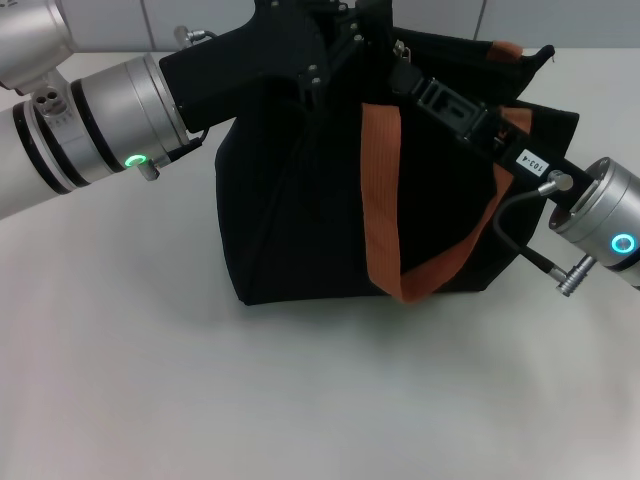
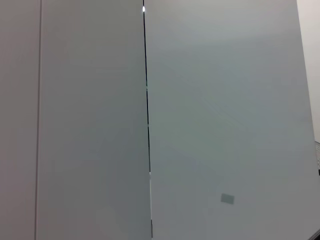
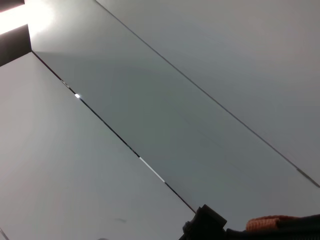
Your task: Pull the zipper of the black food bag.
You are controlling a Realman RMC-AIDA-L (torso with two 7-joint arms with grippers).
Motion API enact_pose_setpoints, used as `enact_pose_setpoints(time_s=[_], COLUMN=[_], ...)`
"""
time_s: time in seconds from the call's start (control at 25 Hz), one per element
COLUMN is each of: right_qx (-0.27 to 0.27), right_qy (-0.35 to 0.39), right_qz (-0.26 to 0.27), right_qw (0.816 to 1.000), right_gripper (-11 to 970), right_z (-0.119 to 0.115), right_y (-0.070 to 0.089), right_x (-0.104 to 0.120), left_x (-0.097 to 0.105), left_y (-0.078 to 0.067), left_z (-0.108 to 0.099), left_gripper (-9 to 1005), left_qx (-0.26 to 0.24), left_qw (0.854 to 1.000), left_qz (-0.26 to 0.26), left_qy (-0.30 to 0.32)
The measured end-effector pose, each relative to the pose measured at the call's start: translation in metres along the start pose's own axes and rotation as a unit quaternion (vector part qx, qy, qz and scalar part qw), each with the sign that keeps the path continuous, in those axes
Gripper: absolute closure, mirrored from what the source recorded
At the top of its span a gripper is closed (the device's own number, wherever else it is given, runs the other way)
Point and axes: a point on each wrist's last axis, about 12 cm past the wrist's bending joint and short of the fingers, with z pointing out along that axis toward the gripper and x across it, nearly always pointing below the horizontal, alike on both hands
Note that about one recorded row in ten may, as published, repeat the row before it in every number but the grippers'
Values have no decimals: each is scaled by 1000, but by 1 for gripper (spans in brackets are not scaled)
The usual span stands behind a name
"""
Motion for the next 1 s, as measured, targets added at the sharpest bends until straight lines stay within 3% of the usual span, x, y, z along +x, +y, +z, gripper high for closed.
enact_pose_setpoints(time_s=[0.2,1.0], right_qx=[3,63], right_qy=[-1,-38], right_qz=[3,10], right_qw=[1000,997], right_gripper=[962,959], right_z=[-1,-36], right_y=[-1,-10], right_x=[-1,-5], left_x=[0,0], left_y=[0,1], left_z=[0,-2], left_gripper=[960,959], left_qx=[0,-9], left_qw=[1000,1000], left_qz=[0,7], left_qy=[0,-4])
